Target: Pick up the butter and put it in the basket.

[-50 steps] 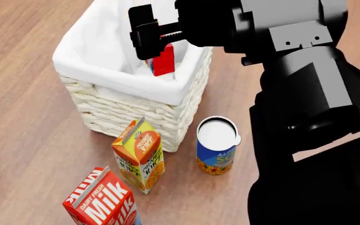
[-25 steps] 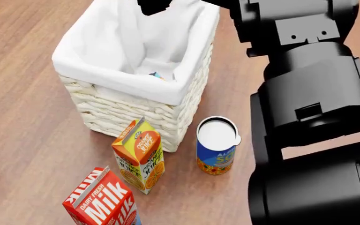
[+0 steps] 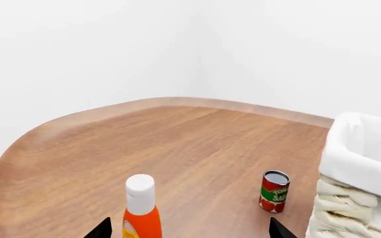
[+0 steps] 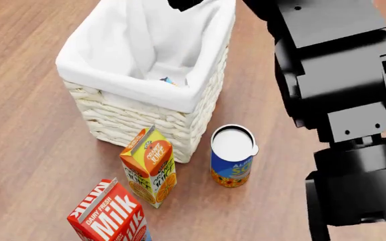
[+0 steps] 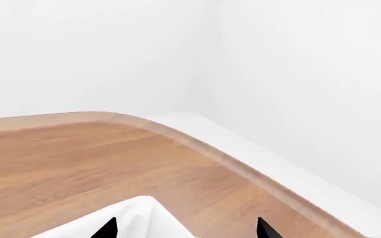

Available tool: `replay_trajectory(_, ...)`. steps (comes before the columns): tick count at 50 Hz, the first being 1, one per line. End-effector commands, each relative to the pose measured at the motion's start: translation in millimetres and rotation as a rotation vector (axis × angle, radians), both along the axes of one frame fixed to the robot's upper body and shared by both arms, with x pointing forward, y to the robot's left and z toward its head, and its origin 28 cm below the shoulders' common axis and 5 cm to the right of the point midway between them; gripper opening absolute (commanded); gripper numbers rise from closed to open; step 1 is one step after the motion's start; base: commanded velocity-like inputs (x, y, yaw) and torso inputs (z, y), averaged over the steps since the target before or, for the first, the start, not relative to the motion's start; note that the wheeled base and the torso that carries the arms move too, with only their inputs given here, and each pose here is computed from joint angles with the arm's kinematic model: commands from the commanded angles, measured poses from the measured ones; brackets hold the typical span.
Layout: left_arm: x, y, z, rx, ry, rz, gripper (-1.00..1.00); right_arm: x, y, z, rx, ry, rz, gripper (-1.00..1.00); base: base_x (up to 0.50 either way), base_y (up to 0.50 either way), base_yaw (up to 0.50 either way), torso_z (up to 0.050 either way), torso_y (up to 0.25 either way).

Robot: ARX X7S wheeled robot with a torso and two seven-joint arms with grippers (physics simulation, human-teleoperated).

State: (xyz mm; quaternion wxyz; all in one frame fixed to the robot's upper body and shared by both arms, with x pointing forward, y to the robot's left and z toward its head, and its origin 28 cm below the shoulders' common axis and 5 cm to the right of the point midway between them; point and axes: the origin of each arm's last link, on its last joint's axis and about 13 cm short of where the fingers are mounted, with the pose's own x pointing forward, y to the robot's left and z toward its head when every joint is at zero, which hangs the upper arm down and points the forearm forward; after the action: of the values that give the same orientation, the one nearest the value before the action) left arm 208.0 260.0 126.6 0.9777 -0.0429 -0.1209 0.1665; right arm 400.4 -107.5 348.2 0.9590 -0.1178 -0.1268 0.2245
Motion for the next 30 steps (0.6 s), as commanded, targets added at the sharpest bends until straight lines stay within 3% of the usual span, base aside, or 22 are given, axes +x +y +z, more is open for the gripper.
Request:
replay_trajectory(1, -2, -0.2, 3, -0.014, -0.011, -0.025, 1.0, -45, -8.7, -17, -0.019, -0.143, -0.054, 1.0, 0.0, 0.0, 0.0, 0.0, 0.0)
replay_trajectory(12, -8, -1.8, 10, -0.002, -0.061, -0.056, 1.0, -83, -19.1, -29, -0.037, -0.201, -0.112, 1.0, 0.0, 0.0, 0.0, 0.0, 0.0)
replay_trajectory(17, -14, -0.3, 15, -0.007, -0.102, -0.07, 1.0, -111, -16.3, -35, -0.069, -0.247, -0.12, 1.0, 0.0, 0.0, 0.0, 0.0, 0.0)
replay_trajectory(30, -27, 2.9, 28, -0.008, -0.193, -0.097, 1.0, -178, -24.5, -47, -0.055, -0.336, -0.177, 1.0, 0.0, 0.0, 0.0, 0.0, 0.0)
